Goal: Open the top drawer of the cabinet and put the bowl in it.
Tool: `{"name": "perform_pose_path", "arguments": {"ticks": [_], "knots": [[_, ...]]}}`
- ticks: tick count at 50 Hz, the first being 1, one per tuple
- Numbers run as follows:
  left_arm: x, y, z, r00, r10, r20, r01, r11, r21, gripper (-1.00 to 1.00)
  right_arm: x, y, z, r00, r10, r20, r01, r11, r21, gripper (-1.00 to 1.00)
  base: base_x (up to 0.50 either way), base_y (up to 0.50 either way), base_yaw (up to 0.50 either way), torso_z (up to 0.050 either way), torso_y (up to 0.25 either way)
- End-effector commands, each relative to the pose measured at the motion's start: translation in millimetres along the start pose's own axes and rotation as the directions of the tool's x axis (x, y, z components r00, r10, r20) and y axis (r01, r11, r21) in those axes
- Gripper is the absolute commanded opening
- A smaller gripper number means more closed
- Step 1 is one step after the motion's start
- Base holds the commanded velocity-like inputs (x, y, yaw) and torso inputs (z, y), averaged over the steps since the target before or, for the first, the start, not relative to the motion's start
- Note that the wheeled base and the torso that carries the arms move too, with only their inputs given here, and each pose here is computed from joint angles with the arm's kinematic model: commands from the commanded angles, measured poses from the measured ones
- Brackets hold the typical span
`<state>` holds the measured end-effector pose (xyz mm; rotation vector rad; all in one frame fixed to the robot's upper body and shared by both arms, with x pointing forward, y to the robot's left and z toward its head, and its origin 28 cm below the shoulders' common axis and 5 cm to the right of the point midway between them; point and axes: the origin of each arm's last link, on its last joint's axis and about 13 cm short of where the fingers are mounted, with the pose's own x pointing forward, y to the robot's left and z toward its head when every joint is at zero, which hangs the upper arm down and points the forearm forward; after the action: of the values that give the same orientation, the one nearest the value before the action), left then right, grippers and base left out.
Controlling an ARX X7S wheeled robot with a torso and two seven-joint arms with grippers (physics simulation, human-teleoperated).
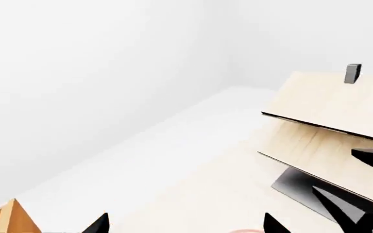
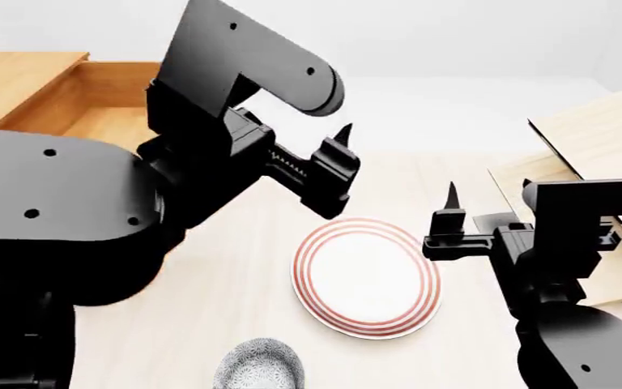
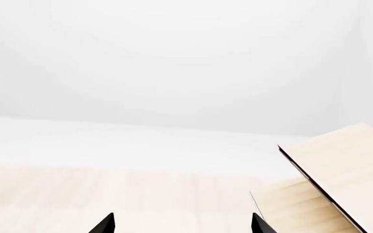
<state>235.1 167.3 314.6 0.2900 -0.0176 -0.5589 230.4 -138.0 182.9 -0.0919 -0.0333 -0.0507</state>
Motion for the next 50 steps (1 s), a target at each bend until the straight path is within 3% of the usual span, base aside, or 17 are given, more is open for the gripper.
{"name": "perform_pose_path", "arguments": {"ticks": [1,8,21,50], "knots": [[-30.1,-33.1,-29.2,0.987,-0.148,0.060,0.148,0.989,-0.010,1.00,0.1,-0.3,-0.1,1.000,-0.004,0.001,0.004,1.000,0.000,1.00,0.00,0.00,0.00,0.000,0.000],[-37.6,-47.0,-51.2,0.977,-0.213,0.019,0.213,0.977,-0.014,1.00,0.1,-0.6,-0.8,1.000,-0.007,0.000,0.007,1.000,-0.004,1.00,0.00,0.00,0.00,0.000,0.000],[-38.1,-50.3,-90.7,0.962,-0.257,-0.096,0.247,0.964,-0.101,1.00,-0.1,-0.7,-1.7,1.000,-0.009,-0.002,0.009,1.000,-0.005,1.00,0.00,0.00,0.00,0.000,0.000],[-52.6,-31.2,-158.1,0.935,-0.191,-0.298,0.105,0.953,-0.283,1.00,1.5,1.8,-5.6,1.000,-0.006,-0.014,0.006,1.000,-0.010,1.00,0.00,0.00,0.00,0.000,0.000]]}}
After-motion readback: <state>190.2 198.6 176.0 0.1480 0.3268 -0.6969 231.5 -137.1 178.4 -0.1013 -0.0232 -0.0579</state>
